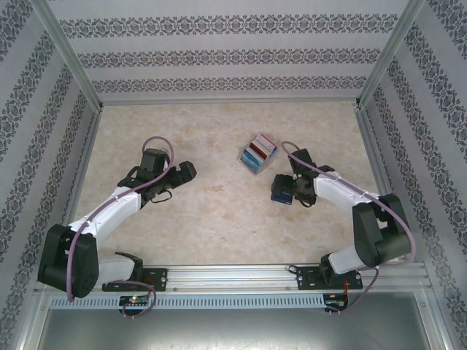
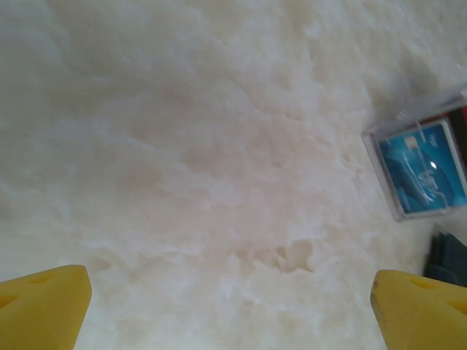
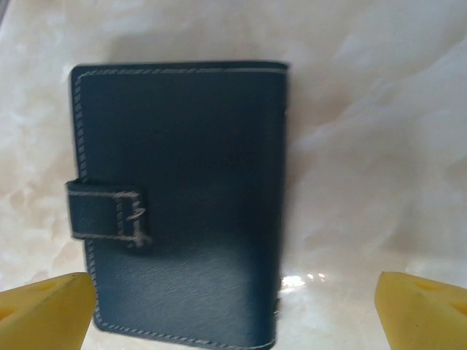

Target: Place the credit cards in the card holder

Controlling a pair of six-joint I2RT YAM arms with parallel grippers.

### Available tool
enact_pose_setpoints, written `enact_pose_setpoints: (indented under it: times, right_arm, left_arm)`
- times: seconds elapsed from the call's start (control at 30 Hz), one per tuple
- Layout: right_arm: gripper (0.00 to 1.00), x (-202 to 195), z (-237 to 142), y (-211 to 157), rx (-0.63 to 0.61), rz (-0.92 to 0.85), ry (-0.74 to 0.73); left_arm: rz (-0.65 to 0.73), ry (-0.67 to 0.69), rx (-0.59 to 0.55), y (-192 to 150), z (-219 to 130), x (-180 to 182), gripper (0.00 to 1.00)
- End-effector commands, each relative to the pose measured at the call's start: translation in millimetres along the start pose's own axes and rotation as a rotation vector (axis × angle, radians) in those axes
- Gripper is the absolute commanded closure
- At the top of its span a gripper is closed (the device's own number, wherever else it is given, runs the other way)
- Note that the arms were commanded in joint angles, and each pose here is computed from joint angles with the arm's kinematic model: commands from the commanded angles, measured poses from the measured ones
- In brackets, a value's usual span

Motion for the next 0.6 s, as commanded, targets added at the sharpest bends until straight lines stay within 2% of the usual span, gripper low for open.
enact_pose_setpoints:
  times: [0.0,0.1,0.3,0.43,0.57]
  right_arm:
    - [0.02,8,-8,6,-0.014,-0.035,-0.068]
    - [0.02,13,2,6,-0.008,-0.069,-0.122]
    - [0.02,25,25,-4,0.034,-0.075,-0.116]
    - [0.15,23,36,-12,0.061,-0.063,-0.09]
    - [0.29,19,37,-15,0.067,-0.063,-0.079]
  left_arm:
    - [0.048,-0.126,0.031,-1,2,-17,0.01]
    - [0.05,-0.139,0.064,-3,7,-19,0.01]
    - [0.042,-0.186,0.107,-5,16,-24,0.02]
    - [0.053,-0.21,0.105,-9,16,-23,0.05]
    - [0.061,-0.244,0.156,-11,21,-28,0.06]
Point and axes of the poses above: each hand's point on the last joint's axis, 136 mm out from that joint toward the fingers, its own z axis out along the fingers, its own x axis along the line the jaws close on, y = z × x, the point moved 7 cm from there along -z, back along the fingers, and after that the axes turned 2 degrees about -z, right-handed, at the moved point
